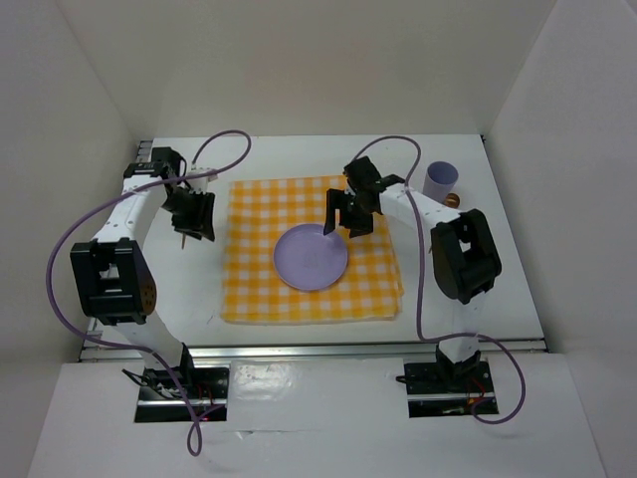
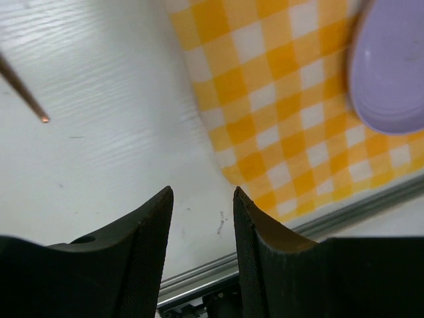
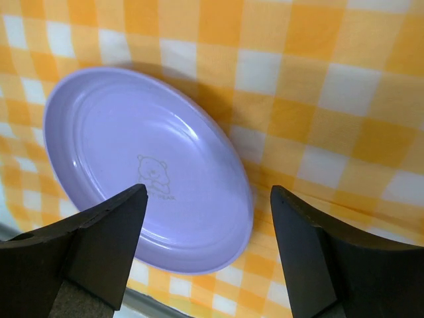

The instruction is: Set the dinner table for one person

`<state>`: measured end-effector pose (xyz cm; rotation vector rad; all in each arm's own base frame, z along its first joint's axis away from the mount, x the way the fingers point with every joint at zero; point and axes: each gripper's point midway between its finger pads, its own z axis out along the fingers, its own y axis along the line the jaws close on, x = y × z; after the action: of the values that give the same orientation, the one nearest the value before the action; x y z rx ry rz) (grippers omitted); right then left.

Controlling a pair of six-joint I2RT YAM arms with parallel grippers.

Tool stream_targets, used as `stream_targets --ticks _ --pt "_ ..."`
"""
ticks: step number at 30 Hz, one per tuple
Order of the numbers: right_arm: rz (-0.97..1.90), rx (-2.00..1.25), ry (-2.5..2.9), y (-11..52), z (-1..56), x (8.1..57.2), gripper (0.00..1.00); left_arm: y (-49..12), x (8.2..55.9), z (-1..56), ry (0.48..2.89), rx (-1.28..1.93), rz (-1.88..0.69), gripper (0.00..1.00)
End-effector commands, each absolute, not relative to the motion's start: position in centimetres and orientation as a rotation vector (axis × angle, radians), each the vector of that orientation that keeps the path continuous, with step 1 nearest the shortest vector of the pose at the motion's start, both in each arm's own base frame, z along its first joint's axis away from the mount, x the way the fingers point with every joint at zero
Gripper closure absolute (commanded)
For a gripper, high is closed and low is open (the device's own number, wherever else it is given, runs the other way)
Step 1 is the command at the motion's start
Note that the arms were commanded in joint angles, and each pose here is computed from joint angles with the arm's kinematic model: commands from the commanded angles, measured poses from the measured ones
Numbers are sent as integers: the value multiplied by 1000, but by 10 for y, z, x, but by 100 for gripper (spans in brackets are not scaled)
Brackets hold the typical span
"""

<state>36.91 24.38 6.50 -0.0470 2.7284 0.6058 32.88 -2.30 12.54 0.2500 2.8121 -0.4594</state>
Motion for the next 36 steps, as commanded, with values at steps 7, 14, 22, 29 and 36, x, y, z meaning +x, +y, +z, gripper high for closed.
stream_targets --ticks 7,14,22,29,36 --pt "302 -28 2622 230 132 370 15 66 397 110 2755 121 225 52" --pt "311 1 2541 215 164 356 11 83 454 78 2741 87 321 52" --pt "333 31 2497 203 189 338 11 89 469 35 2831 54 280 51" --pt "370 64 2430 197 215 331 10 94 463 13 2906 33 248 51" --pt "345 88 2404 189 226 332 9 87 446 -7 2995 36 155 100"
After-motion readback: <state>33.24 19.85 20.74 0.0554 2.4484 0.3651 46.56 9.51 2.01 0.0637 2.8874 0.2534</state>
